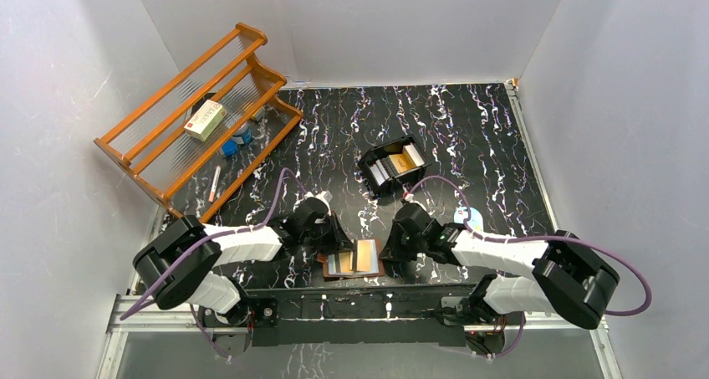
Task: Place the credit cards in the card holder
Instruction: Insert the credit card into the card holder.
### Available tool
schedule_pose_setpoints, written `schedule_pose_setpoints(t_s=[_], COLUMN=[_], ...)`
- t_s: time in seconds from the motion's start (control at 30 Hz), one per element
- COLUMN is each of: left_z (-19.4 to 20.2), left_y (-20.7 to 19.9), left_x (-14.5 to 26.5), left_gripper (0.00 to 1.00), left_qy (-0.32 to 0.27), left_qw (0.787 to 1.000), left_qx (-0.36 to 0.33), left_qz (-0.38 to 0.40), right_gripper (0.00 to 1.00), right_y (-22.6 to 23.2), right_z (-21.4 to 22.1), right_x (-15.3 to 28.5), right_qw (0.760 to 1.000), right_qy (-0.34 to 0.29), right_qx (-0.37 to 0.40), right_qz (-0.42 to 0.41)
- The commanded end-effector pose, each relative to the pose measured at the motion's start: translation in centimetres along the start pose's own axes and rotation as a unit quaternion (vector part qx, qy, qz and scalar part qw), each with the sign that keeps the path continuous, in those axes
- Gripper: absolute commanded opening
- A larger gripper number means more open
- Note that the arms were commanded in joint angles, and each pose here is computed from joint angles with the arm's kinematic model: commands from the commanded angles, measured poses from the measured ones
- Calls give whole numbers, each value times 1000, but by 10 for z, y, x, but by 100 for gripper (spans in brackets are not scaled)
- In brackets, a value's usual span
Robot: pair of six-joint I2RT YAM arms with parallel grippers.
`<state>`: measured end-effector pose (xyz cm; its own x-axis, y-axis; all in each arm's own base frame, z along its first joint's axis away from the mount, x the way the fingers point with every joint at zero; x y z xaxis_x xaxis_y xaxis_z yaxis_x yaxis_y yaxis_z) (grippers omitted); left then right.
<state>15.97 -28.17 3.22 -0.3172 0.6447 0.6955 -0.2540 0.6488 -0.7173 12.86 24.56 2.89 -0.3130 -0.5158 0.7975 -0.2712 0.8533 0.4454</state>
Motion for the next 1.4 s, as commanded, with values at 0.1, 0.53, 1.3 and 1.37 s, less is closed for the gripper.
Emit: schedule_pose_setpoints(t_s=[0.1,0.53,1.3,1.37], left_z=[-13,-2,21,16], left_y=[-1,-17,-43,-44], left_x=[-17,7,-9,-5], left_gripper=[0,41,43,44], left_qy=[-33,-11,61,51], left_qw=[999,1000,998,999], left_qx=[17,3,-1,-16], left_qz=[-6,-3,18,4], right_gripper=[16,16,16,17], right_y=[1,-9,6,4], right_z=[9,6,-17,-19], right_x=[0,3,0,3], right_qw=[997,998,997,997], right_qy=[-17,-32,-58,-63], right_qx=[-64,-61,-54,-53], right_qz=[-32,-8,-15,-9])
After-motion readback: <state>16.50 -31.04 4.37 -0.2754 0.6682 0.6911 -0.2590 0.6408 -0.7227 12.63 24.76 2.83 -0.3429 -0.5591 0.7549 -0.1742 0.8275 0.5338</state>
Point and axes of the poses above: each gripper's point midway between its finger pads, its own x axis back along the fingers, its own y axis along the line the jaws close on, z = x × y, the point moved 1 cm from there along x, back along the fingers, and after that the axes turned 15 degrees about x, right-handed, at the moved point
